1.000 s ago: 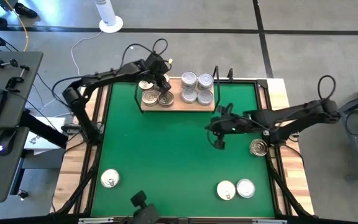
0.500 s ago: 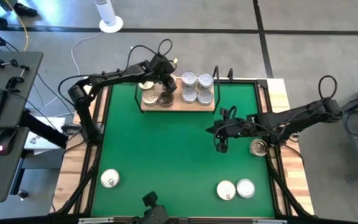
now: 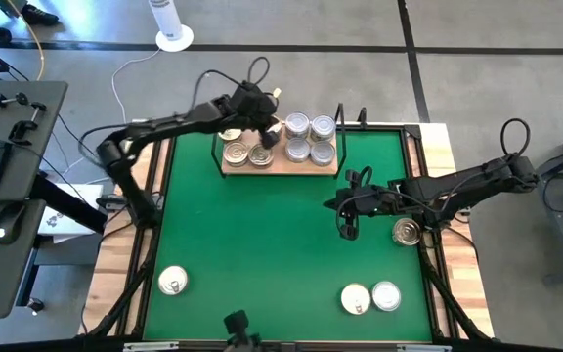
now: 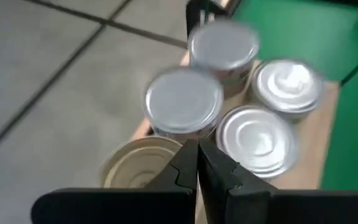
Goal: Stack canned seafood by type on shelf
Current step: Adjust the tuna cans on the shelf
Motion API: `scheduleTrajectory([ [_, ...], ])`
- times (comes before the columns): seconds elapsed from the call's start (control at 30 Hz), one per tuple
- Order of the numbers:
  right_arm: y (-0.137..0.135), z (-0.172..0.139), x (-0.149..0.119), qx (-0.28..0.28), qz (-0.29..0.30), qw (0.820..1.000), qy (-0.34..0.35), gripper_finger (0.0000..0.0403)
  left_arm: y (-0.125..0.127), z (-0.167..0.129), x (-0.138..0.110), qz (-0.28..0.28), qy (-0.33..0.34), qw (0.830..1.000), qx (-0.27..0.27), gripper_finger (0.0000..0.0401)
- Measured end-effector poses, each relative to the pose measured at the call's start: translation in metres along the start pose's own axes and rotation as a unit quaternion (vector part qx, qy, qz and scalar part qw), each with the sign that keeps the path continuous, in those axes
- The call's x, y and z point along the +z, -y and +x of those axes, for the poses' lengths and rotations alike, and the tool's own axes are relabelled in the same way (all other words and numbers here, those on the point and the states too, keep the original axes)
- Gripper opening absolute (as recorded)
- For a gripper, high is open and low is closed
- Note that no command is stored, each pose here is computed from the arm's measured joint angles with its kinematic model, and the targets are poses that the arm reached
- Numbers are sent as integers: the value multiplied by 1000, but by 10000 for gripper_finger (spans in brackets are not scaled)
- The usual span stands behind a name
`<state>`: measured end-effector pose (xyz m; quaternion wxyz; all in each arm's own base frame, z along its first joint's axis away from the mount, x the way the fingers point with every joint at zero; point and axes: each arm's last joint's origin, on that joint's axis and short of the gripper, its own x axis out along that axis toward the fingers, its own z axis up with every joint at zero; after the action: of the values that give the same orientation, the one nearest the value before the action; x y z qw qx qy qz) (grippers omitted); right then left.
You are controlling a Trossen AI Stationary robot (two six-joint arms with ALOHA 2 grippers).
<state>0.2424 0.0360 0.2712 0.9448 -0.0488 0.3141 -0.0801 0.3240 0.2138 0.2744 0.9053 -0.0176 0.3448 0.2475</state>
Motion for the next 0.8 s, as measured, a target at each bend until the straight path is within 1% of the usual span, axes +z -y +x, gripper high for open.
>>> scheduleTrajectory([
  [0.07, 0, 0, 0, 0, 1, 1000, 0, 0, 6, -28, 8, 17, 6, 1000, 16, 0],
  [0.13, 0, 0, 0, 0, 2, 1000, 1, 0, 12, -61, 11, 28, -4, 999, 35, 0],
  [0.23, 0, 1, 0, 0, 2, 1000, 0, 0, 17, -112, 6, 29, -10, 997, 65, 0],
  [0.3, -1, 2, 0, 0, 1, 1000, -3, 0, 14, -138, -4, 2, -4, 996, 90, 0],
  [0.37, -2, 5, -1, 0, -2, 1000, -5, 0, 4, -155, -22, -44, -4, 991, 125, 0],
  [0.43, -2, 7, -2, -1, -5, 1000, -10, 0, -10, -163, -41, -90, -6, 984, 155, 0],
  [0.5, -3, 10, -2, -1, -11, 1000, -13, 0, -26, -163, -61, -133, -9, 973, 186, 0],
  [0.57, -4, 12, -2, -1, -18, 1000, -13, 0, -40, -156, -82, -170, -26, 963, 208, 0],
  [0.67, -5, 14, -2, -1, -22, 1000, -12, 0, -60, -143, -108, -224, -35, 948, 223, 0],
  [0.73, -5, 14, -2, 0, -24, 1000, -12, 0, -71, -137, -120, -248, -29, 938, 239, 0],
  [0.8, -5, 14, -2, 0, -24, 1000, -11, 0, -78, -129, -135, -266, -43, 930, 251, 0],
])
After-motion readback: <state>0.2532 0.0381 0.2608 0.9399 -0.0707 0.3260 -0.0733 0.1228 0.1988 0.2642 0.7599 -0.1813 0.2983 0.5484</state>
